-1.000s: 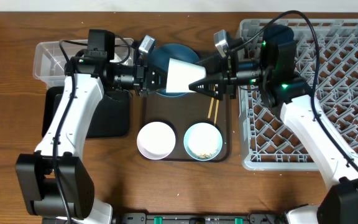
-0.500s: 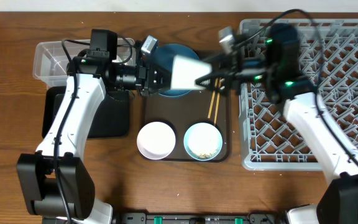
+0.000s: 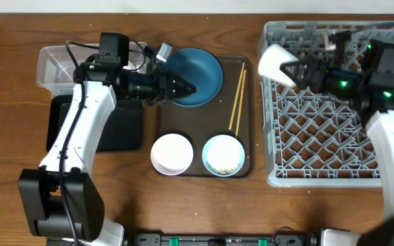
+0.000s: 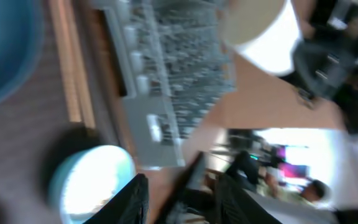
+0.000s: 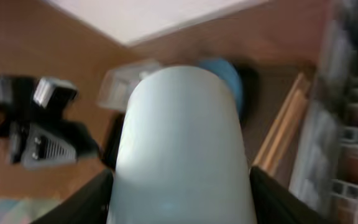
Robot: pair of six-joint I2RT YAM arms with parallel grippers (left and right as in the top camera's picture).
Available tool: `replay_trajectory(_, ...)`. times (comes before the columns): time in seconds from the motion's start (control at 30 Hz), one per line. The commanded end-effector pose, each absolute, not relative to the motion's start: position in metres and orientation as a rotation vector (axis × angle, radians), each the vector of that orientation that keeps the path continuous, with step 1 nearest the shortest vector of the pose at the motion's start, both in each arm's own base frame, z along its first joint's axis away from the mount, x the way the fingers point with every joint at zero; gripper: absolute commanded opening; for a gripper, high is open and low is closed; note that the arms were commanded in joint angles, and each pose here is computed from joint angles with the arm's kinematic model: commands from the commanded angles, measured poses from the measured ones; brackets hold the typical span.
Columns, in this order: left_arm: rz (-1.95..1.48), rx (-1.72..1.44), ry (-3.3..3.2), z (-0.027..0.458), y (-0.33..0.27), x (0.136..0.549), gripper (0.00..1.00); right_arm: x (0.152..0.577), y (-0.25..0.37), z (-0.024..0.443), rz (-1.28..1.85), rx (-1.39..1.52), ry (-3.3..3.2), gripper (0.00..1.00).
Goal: Sort waste into correct bins and load items into the dishwasher rack
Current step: 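Carry the cup right and place it upside down in rack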
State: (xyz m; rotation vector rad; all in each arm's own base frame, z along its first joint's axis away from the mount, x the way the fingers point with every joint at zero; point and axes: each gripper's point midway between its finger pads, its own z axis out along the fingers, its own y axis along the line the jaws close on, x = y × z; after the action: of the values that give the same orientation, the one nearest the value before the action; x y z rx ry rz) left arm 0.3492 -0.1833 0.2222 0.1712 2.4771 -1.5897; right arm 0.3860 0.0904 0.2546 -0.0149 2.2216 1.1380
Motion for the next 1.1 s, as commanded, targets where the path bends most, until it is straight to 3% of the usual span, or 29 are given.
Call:
replay_trajectory(0.0,-1.317,0.138,2.551,0.207,-0.167,0.364,0.38,0.381,0.054,0.275,0.731,0.051,2.263,0.26)
replay_trajectory(0.13,-1.163,0.091,2.617,0.192,-0.154,0.369,0.38,0.347,0.023,0.269,0.421,0.210,2.457,0.22)
replay_trajectory(0.43,-0.860,-0.010,2.758,0.163,-0.123,0.367,0.38,0.281,-0.004,0.237,0.110,0.319,2.781,0.31)
replay_trajectory(0.77,-0.557,-0.088,2.872,0.142,-0.089,0.358,0.38,0.274,-0.008,0.203,0.035,0.325,2.969,0.33)
replay_trajectory(1.07,-0.508,-0.095,2.879,0.139,-0.083,0.358,0.38,0.272,-0.003,0.178,0.020,0.307,3.103,0.34)
